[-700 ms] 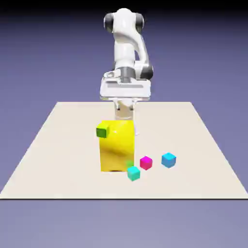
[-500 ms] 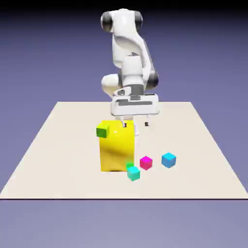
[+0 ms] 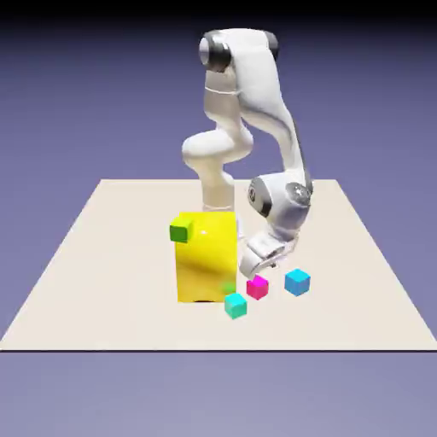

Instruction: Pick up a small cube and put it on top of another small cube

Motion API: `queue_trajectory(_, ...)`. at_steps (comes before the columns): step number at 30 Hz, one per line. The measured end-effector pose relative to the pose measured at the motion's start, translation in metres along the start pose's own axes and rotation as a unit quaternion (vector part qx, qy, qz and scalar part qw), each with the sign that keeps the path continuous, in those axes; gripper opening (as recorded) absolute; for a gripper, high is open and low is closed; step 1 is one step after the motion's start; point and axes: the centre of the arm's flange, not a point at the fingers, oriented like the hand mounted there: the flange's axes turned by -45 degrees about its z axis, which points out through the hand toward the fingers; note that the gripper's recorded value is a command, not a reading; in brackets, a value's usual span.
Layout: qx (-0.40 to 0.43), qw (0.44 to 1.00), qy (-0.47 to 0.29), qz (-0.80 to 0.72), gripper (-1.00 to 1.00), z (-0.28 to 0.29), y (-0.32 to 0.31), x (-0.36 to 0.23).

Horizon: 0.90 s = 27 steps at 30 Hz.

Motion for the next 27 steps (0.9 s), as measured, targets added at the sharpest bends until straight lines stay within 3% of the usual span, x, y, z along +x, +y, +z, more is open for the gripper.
queue_trajectory(3, 0.0, 1.0, 0.0, 0.0, 0.0, 0.038, 0.0, 0.003)
queue_trajectory(4, 0.0, 1.0, 0.0, 0.0, -1.0, 0.044, 0.0, 0.003)
queue_trajectory(6, 0.0, 1.0, 0.0, 0.0, -1.0, 0.044, 0.0, 0.003)
queue_trajectory(12, -0.005, 1.0, 0.016, 0.009, -1.0, -0.037, 0.003, -0.001)
queue_trajectory(15, -0.015, 0.999, 0.043, 0.026, -1.0, -0.088, 0.041, -0.013)
queue_trajectory(24, -0.031, 0.997, 0.04, 0.052, -1.0, -0.211, 0.15, -0.135)
queue_trajectory(27, -0.016, 0.998, 0.021, 0.051, -1.0, -0.229, 0.169, -0.185)
